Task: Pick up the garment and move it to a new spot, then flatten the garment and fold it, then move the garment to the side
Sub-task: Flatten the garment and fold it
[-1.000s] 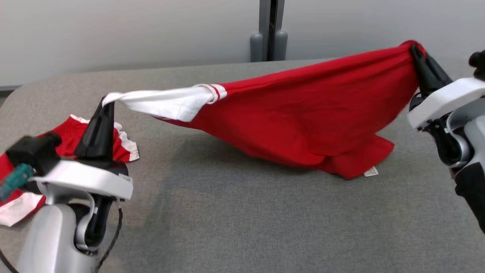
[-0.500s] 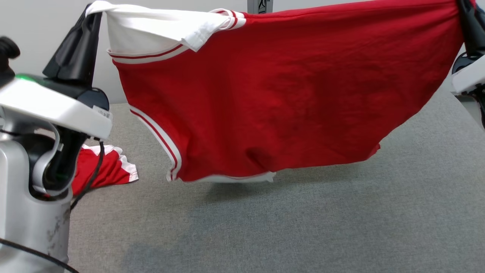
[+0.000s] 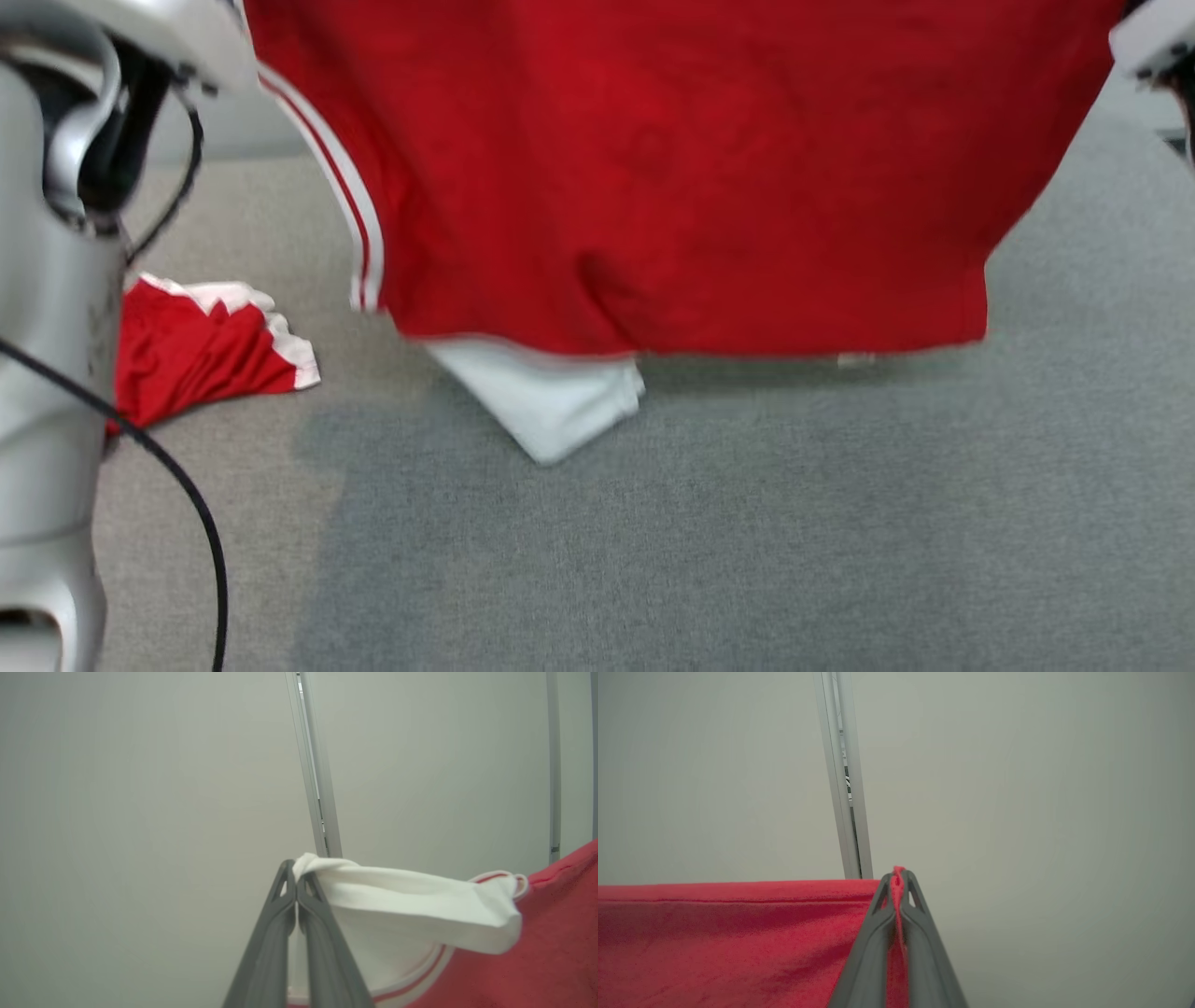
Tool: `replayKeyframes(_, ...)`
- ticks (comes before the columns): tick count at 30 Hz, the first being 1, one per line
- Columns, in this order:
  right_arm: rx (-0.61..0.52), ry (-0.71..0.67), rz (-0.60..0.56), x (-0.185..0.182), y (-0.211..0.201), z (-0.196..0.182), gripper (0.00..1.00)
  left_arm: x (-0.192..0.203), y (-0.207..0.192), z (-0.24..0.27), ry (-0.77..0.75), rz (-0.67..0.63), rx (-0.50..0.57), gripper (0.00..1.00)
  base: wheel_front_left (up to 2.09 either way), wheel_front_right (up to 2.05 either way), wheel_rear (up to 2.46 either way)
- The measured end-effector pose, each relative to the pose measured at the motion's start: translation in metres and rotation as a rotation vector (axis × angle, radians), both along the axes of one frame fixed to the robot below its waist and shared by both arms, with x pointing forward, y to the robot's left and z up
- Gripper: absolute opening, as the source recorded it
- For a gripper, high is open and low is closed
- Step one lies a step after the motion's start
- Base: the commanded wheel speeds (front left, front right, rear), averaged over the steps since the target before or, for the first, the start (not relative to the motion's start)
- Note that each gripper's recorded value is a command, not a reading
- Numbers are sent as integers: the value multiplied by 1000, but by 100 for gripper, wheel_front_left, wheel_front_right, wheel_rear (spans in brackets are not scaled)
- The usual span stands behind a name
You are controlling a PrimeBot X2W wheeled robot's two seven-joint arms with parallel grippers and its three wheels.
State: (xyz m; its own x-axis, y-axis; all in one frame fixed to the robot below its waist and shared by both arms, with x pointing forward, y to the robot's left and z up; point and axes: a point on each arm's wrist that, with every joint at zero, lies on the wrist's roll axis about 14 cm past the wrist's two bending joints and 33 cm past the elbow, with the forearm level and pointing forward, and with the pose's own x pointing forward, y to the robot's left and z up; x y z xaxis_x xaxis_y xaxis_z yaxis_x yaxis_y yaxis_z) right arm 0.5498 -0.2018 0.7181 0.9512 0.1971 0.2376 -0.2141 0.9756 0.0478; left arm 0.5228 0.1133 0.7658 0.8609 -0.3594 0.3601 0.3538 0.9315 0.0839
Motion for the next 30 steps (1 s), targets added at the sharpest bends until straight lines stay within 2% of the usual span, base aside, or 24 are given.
replayKeyframes(7, -92, -59, -12, 67, 17, 5, 0, 75, 3, 18, -160, 83, 88, 0, 0, 0, 0)
replayKeyframes(10, -116, -135, -43, 104, 14, 9, 0, 113, 3, 21, -279, 125, 125, 0, 0, 0, 0)
replayKeyframes(17, -176, -237, -79, 158, 11, 6, 0, 167, -9, -8, -324, 136, 137, 0, 0, 0, 0)
replayKeyframes(21, -206, -220, -97, 182, 7, -40, 0, 178, -20, -33, -359, 98, 110, 0, 0, 0, 0)
replayKeyframes(26, -190, -49, -80, 200, 17, -151, 0, 188, -27, -128, -207, 40, 126, 0, 0, 0, 0)
replayKeyframes(30, -151, 37, -64, 196, 25, -205, 0, 175, -19, -171, -123, 21, 127, 0, 0, 0, 0)
